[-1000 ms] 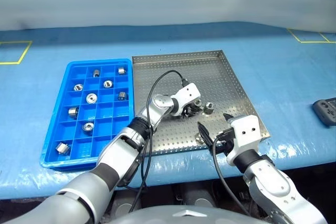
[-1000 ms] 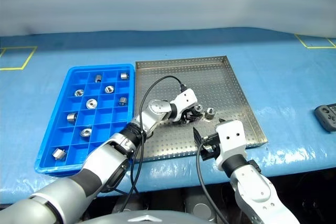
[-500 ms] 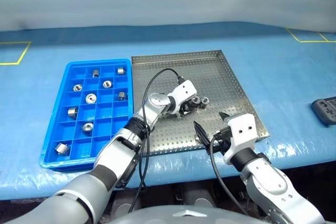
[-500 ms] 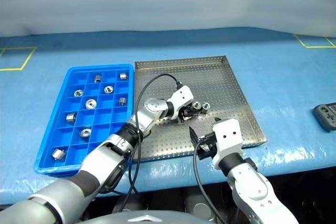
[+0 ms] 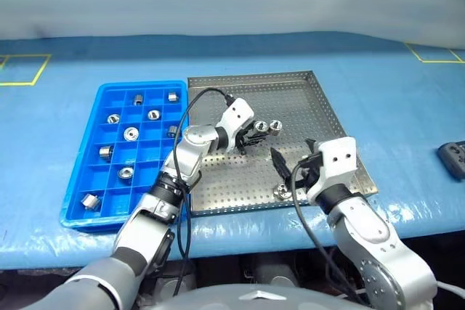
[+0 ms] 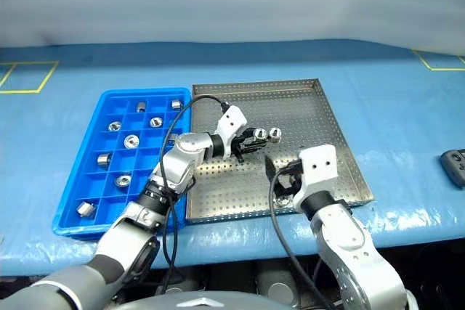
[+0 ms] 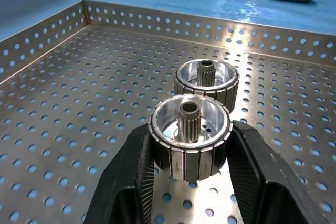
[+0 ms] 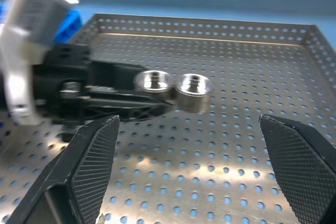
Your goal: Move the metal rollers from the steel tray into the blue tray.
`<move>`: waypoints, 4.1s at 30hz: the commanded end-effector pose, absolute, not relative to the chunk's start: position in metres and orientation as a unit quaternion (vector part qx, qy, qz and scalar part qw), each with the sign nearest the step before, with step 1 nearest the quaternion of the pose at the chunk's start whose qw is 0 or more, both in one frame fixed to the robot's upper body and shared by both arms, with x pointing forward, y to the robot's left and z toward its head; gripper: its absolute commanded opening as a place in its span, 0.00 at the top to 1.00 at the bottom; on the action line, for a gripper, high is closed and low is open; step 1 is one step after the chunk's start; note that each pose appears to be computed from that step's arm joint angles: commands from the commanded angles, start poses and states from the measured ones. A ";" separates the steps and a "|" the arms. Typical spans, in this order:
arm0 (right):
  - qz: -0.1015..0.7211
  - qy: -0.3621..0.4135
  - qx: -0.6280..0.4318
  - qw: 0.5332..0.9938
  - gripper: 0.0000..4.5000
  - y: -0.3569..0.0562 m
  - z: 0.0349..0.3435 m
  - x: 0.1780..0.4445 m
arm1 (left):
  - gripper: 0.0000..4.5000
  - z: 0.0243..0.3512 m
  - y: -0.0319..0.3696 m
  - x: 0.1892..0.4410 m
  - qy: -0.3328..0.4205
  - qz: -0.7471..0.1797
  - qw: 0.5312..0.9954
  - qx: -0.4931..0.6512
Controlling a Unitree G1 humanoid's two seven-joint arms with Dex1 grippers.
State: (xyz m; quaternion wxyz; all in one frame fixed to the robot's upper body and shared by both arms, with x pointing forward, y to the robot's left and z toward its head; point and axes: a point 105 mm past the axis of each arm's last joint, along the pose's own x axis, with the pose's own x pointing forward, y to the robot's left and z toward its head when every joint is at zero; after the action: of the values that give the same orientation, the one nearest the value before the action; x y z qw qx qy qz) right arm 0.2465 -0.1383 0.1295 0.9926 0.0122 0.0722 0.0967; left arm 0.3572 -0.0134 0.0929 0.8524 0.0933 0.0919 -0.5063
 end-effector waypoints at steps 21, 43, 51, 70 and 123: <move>0.056 -0.001 0.597 0.800 0.00 -0.128 0.172 0.285 | 0.63 0.157 0.024 0.338 -0.084 -0.395 0.915 -0.017; 0.106 0.027 0.664 0.740 0.00 -0.112 0.176 0.285 | 0.63 0.150 0.000 0.311 -0.075 -0.444 0.891 -0.060; 0.109 0.031 0.656 0.746 0.00 -0.108 0.175 0.285 | 0.63 0.149 -0.008 0.303 -0.070 -0.470 0.878 -0.064; 0.115 0.033 0.642 0.758 0.00 -0.104 0.174 0.285 | 0.63 0.150 -0.021 0.294 -0.067 -0.505 0.858 -0.067; 0.032 0.053 0.405 0.912 0.71 -0.132 0.150 0.283 | 0.63 0.142 -0.016 0.297 -0.030 -0.504 0.862 -0.038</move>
State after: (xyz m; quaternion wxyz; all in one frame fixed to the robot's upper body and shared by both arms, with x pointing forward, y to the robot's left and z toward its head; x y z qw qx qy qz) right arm 0.2821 -0.1139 0.1512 0.8957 0.4332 0.0663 0.0748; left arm 0.2973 -0.0186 0.1147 0.8615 -0.0543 0.0218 -0.5044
